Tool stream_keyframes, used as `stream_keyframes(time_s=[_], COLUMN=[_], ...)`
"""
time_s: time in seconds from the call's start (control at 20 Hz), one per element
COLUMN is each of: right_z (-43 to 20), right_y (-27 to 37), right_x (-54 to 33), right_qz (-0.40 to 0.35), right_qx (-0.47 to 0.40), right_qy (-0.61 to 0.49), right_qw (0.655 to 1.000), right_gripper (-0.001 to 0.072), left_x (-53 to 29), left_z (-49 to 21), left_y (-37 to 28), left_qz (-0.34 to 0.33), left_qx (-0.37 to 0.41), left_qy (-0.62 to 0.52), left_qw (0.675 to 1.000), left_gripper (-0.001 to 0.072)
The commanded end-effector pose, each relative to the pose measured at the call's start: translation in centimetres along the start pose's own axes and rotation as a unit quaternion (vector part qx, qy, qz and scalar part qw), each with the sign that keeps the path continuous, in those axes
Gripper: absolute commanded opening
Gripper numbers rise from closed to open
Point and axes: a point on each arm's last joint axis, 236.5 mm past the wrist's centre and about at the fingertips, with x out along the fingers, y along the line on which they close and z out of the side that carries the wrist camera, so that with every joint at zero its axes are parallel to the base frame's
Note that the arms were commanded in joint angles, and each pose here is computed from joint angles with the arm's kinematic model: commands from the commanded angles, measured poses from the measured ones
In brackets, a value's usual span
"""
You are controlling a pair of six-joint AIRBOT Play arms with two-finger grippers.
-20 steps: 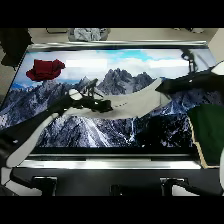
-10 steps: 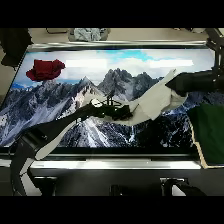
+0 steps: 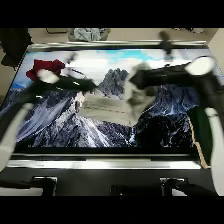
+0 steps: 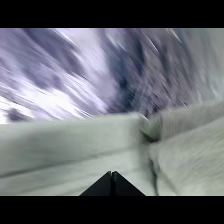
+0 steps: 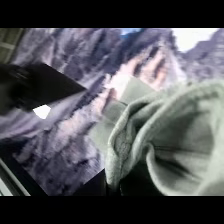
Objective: Fold the shirts.
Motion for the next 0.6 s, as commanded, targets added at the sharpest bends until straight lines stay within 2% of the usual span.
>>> stream_keyframes(time_s=[0.0,0.1,0.15,0.2,0.25,0.45,0.55], right_z=[-1.3,-4.1,-5.3,-6.1,-6.4,-4.6,-3.9], right_y=[2.3,2.5,2.8,3.1,3.3,0.4,-3.8], right_x=[9.7,14.6,16.7,18.3,19.0,15.6,11.5], right_qz=[0.045,0.063,0.076,0.092,0.107,0.101,0.054], right_qx=[0.048,0.093,0.115,0.130,0.116,0.078,0.051], right_qy=[-0.013,0.008,0.015,0.015,0.011,0.009,0.027], right_qw=[0.998,0.994,0.990,0.987,0.987,0.992,0.997], right_gripper=[0.0031,0.0034,0.0125,0.0512,0.0707,0.0700,0.0698], left_x=[-11.7,-15.1,-16.0,-16.5,-16.6,-15.9,-15.4], left_z=[3.7,3.9,3.9,3.9,3.9,3.0,2.4], left_y=[4.4,4.1,3.7,3.1,2.7,2.4,2.9], left_qz=[0.087,0.097,0.098,0.097,0.095,0.090,0.091], left_qx=[0.017,0.018,0.022,0.027,0.030,0.030,0.024], left_qy=[-0.072,-0.089,-0.093,-0.096,-0.097,-0.083,-0.075], left_qw=[0.993,0.991,0.991,0.990,0.990,0.992,0.993], left_gripper=[0.0026,0.0026,0.0026,0.0026,0.0026,0.0026,0.0026])
